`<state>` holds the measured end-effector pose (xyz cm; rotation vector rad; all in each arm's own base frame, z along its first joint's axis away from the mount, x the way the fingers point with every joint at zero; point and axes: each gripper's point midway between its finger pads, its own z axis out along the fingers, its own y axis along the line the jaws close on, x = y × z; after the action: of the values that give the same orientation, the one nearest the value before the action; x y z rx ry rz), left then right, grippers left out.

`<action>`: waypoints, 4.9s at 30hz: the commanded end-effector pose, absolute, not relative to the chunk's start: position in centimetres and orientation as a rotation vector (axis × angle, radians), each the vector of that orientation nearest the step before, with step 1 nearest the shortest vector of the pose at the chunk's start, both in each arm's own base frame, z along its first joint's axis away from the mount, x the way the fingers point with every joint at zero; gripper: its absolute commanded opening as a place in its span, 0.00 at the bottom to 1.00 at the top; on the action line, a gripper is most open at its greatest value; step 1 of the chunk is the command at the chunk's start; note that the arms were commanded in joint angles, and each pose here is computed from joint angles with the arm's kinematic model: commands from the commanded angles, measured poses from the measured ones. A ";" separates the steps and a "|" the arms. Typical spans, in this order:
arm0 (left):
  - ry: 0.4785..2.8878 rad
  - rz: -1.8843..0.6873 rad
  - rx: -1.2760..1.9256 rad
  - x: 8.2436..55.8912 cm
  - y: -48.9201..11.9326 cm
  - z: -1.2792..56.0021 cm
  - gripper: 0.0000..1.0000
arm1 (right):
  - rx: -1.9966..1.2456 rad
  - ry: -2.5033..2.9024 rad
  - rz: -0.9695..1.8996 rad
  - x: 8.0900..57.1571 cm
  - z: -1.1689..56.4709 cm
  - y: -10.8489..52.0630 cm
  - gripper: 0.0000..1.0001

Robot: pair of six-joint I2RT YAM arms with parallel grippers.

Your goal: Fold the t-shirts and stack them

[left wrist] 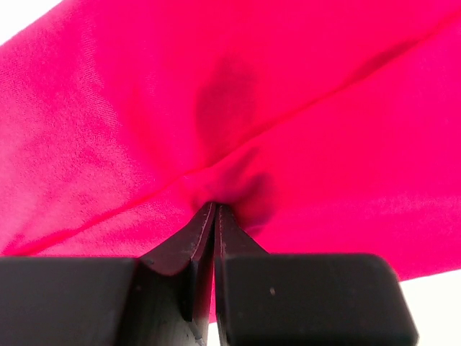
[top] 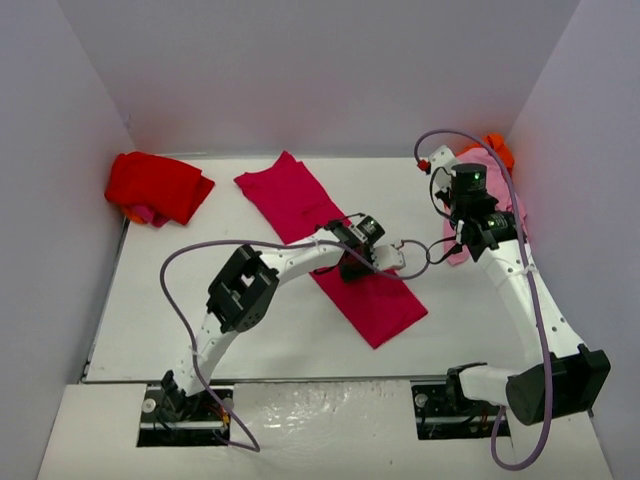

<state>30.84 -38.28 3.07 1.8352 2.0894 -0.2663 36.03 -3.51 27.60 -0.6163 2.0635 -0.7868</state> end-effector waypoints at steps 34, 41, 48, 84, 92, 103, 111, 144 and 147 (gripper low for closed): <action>2.337 -0.039 1.541 31.0 -16.4 11.1 0.00 | -0.590 1.998 -0.766 35.3 28.5 -3.4 0.06; 2.410 -0.042 1.529 33.7 -15.3 10.3 0.00 | -0.576 1.978 -0.746 35.4 29.4 -3.2 0.07; 2.471 -0.117 1.567 36.4 -15.2 7.7 0.00 | -0.586 1.994 -0.753 35.1 28.7 -3.3 0.07; 2.352 0.014 1.289 51.2 -13.5 10.6 0.29 | -0.613 2.046 -0.772 35.5 27.3 -1.8 0.14; 2.203 0.001 1.223 48.7 -14.5 19.5 0.52 | -0.553 1.992 -0.790 37.1 28.7 -2.4 0.18; 2.146 -0.108 1.657 28.3 -15.5 16.0 0.58 | -0.547 2.078 -0.723 40.4 24.4 -2.4 0.34; 2.176 -0.131 1.768 19.5 -14.7 11.9 0.57 | -0.503 2.110 -0.629 41.3 23.2 -2.9 0.49; 2.046 -0.204 2.200 12.2 -21.4 5.1 0.60 | -0.392 2.193 -0.667 41.5 20.8 -7.7 0.49; 2.050 -0.201 2.193 12.5 -21.7 4.9 0.60 | -0.396 2.195 -0.669 41.3 20.7 -7.7 0.49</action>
<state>11.44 -19.81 4.00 2.2544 2.0878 -0.2002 40.72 -7.35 19.14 -0.4328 2.2570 -0.6551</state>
